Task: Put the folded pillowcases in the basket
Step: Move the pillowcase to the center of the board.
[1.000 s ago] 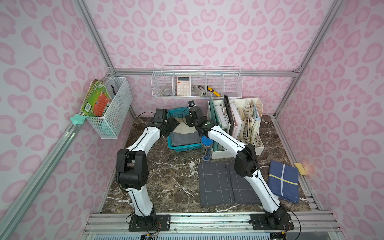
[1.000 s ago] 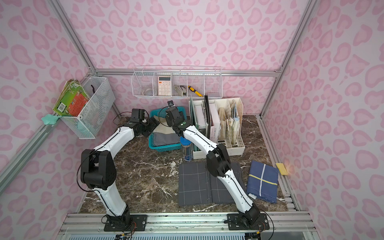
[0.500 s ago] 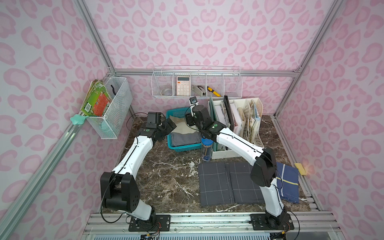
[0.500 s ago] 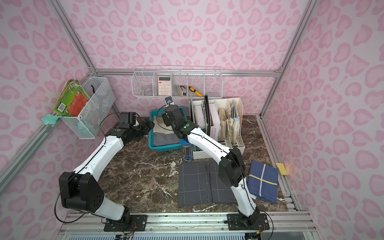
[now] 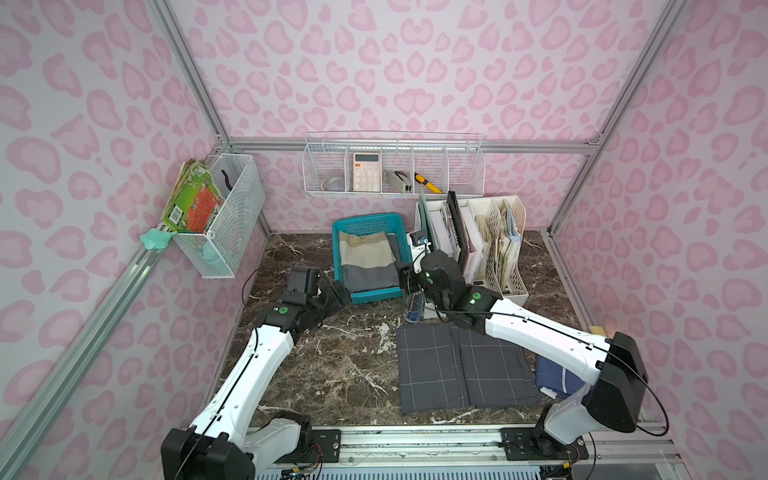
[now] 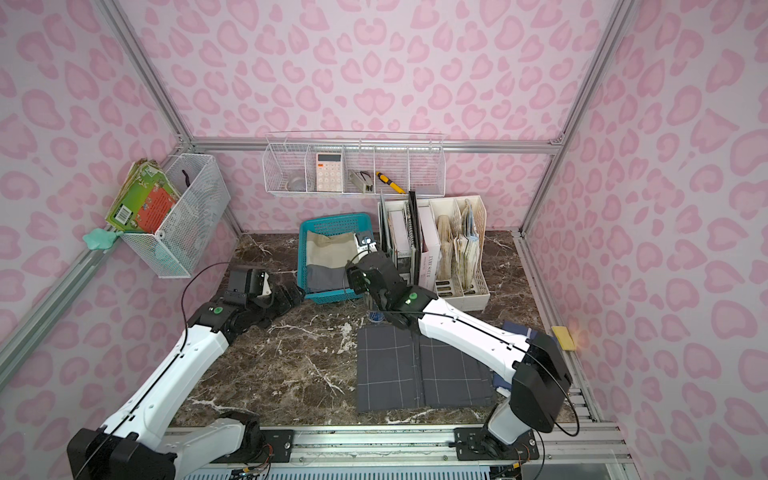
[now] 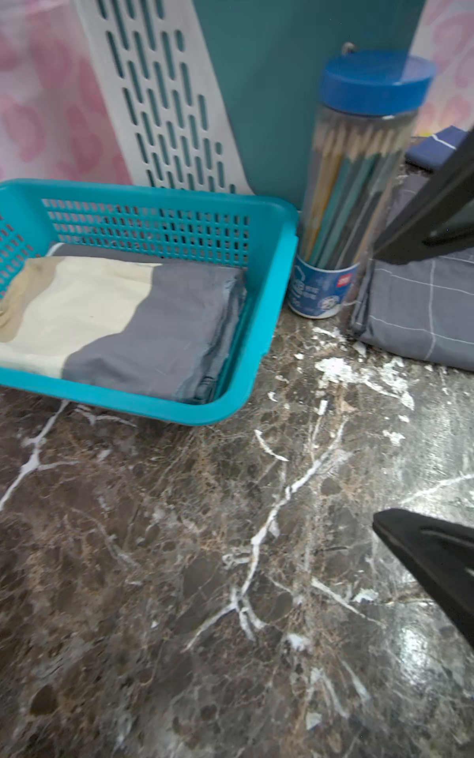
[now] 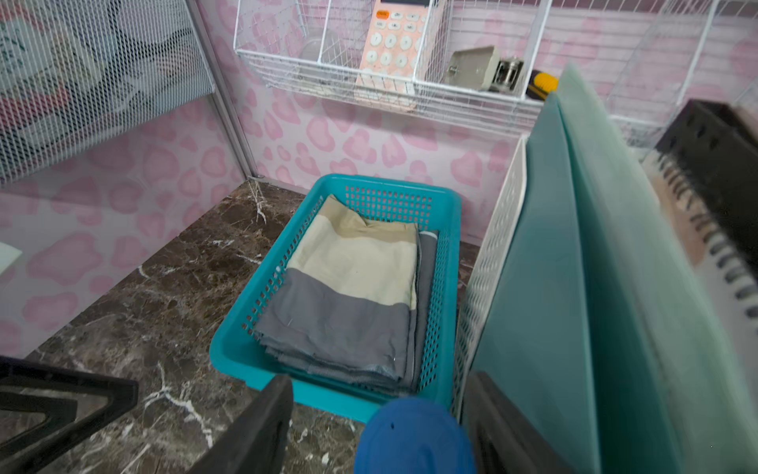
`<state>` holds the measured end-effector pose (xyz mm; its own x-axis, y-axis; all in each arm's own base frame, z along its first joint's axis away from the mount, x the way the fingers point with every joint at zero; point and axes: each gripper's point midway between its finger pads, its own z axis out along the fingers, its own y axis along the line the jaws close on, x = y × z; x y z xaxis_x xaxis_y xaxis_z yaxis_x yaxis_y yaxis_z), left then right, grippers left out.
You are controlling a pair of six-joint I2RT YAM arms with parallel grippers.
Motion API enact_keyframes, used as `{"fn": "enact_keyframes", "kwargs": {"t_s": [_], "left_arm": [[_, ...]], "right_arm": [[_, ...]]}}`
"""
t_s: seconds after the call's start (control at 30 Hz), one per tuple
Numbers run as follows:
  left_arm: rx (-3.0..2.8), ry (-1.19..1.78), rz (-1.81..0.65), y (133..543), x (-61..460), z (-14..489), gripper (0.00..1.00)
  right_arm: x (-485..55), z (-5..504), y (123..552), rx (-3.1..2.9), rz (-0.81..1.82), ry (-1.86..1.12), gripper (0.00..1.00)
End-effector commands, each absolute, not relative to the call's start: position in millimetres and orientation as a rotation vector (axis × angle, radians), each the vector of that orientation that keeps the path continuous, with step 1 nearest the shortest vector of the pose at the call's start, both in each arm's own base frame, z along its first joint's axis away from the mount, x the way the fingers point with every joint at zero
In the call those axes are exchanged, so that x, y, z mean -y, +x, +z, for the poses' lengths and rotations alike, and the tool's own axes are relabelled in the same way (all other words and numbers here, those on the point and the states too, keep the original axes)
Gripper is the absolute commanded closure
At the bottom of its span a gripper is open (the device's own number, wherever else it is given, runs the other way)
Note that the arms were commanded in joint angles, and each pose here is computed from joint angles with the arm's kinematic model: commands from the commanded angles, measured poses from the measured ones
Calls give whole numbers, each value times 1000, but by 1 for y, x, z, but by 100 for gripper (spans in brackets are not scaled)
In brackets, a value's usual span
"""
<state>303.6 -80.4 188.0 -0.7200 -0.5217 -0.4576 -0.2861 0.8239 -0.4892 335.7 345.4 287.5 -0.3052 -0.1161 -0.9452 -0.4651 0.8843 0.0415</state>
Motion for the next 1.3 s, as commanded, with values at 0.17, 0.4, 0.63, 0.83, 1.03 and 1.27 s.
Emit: {"fn": "enact_keyframes", "kwargs": {"t_s": [0.17,0.4,0.63,0.83,1.03,1.27], "left_arm": [[-2529,-554,-486,255,107,148,2],[-2586,-521,-465,240,132,122,3],[-2564,-528,-459,247,134,132,4],[-2655,-480,-472,236,161,109,8],[-2742,-376,-494,227,207,83,10],[-2818,-270,-490,231,252,60,17]], "right_arm": [[-305,236,296,-1968,384,-386,30],[-289,200,275,-2026,441,-355,30],[-288,188,267,-2058,448,-361,30],[-272,174,264,-2078,399,-325,30],[-251,158,258,-2084,369,-274,30],[-236,147,252,-2084,367,-235,30]]}}
